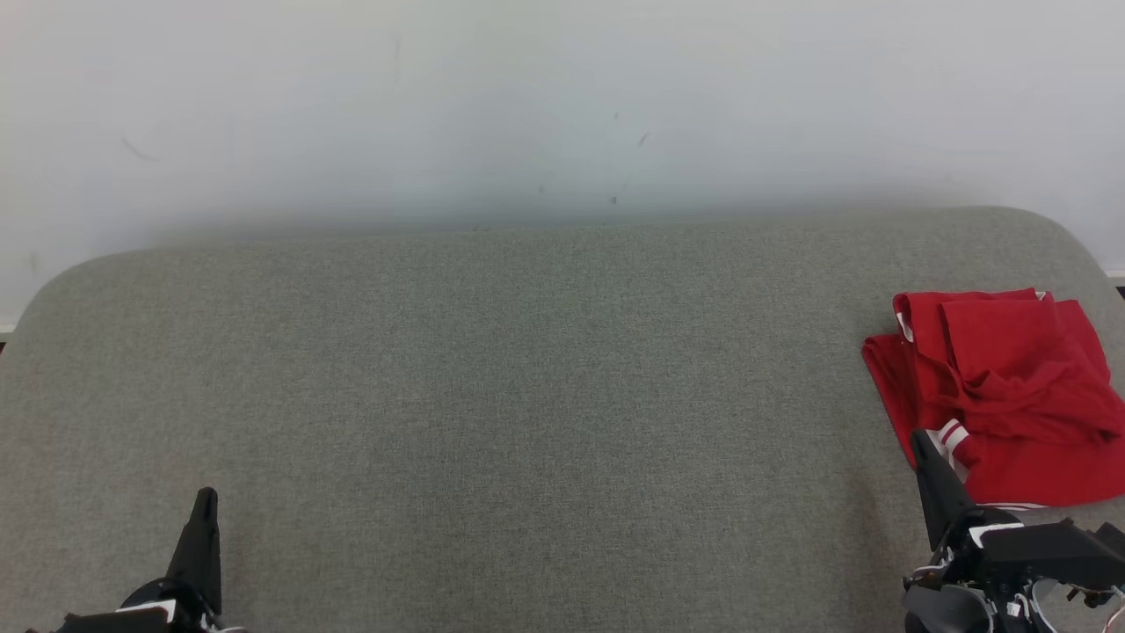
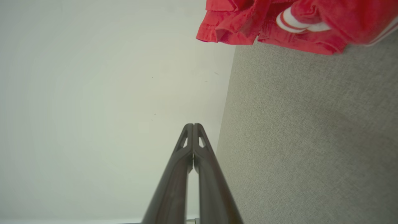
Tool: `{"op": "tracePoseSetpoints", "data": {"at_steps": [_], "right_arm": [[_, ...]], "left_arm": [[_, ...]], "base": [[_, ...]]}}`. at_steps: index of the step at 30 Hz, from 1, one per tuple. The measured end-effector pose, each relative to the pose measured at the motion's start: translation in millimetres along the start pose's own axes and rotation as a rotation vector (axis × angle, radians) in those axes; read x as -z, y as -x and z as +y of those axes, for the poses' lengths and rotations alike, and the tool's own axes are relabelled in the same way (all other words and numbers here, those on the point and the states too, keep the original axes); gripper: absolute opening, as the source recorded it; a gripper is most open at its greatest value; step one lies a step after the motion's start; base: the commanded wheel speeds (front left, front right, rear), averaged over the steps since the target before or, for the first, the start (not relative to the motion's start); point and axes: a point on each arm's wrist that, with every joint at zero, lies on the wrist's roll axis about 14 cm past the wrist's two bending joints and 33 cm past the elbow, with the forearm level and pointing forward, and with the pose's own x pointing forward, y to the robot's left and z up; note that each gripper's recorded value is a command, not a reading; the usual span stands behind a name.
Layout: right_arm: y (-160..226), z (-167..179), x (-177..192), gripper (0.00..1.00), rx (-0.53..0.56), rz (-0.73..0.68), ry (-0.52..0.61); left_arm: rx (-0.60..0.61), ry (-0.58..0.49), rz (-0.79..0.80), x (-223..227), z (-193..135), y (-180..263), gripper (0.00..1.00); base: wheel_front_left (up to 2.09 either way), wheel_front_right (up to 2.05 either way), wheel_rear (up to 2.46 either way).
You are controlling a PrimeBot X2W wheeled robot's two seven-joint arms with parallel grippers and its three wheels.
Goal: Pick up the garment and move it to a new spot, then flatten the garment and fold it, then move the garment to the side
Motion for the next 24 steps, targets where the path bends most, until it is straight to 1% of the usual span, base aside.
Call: {"op": "tracePoseSetpoints", "data": {"at_steps": [24], "right_arm": [[0.0, 0.0, 0.0, 0.00, 0.000, 0.000, 0.000]], "left_arm": [[0.000, 0.000, 0.000, 0.0, -0.1, 0.0, 0.00]], "base": [[0.00, 0.00, 0.00]]}}
